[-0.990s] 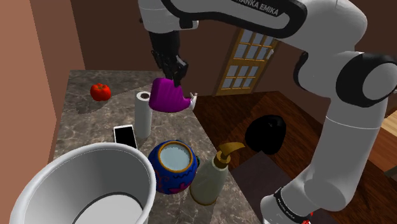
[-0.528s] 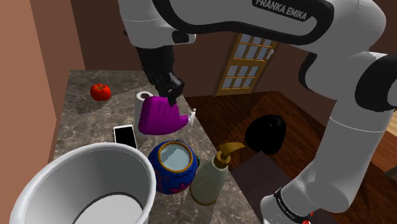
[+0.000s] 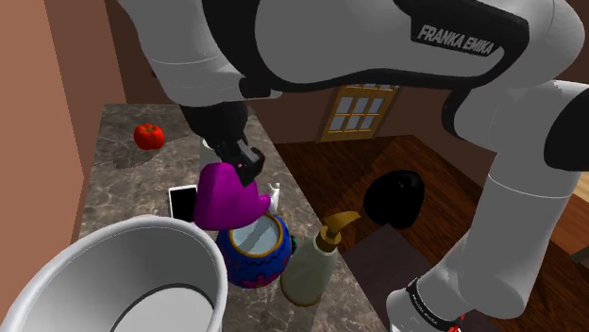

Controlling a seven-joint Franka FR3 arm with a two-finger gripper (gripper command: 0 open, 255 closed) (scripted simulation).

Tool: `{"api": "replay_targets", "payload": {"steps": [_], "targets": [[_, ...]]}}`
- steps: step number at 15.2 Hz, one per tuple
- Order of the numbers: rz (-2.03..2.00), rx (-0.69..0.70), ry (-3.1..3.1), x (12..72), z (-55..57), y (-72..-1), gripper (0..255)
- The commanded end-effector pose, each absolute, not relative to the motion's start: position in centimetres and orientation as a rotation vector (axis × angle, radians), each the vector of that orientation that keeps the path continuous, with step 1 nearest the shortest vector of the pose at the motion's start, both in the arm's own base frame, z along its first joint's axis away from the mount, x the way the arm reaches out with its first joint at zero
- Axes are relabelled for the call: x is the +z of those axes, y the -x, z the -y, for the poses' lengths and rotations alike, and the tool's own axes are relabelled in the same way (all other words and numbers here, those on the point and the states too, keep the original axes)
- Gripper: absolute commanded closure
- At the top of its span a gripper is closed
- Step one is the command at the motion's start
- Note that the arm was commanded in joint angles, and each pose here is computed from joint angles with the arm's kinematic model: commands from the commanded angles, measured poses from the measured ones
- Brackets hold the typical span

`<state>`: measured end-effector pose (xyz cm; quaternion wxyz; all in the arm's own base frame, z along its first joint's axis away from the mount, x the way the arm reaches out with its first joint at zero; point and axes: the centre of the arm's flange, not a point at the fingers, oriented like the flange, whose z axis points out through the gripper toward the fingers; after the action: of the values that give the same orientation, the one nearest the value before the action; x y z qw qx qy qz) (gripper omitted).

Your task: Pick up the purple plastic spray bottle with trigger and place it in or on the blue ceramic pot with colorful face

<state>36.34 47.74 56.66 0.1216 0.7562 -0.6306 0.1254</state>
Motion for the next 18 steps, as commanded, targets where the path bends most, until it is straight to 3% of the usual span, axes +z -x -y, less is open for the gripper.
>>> {"api": "replay_targets", "payload": {"steps": [1, 8, 16, 17, 18], "targets": [[1.814, 0.277, -2.217, 55.2, -48.5, -35.0, 255], [1.814, 0.277, -2.217, 51.7, -48.5, -35.0, 255], [1.814, 0.277, -2.217, 51.7, -48.5, -35.0, 255], [1.814, 0.277, -2.217, 51.7, -48.5, -35.0, 0], [1.814, 0.277, -2.217, 51.7, -48.5, -35.0, 0]]}}
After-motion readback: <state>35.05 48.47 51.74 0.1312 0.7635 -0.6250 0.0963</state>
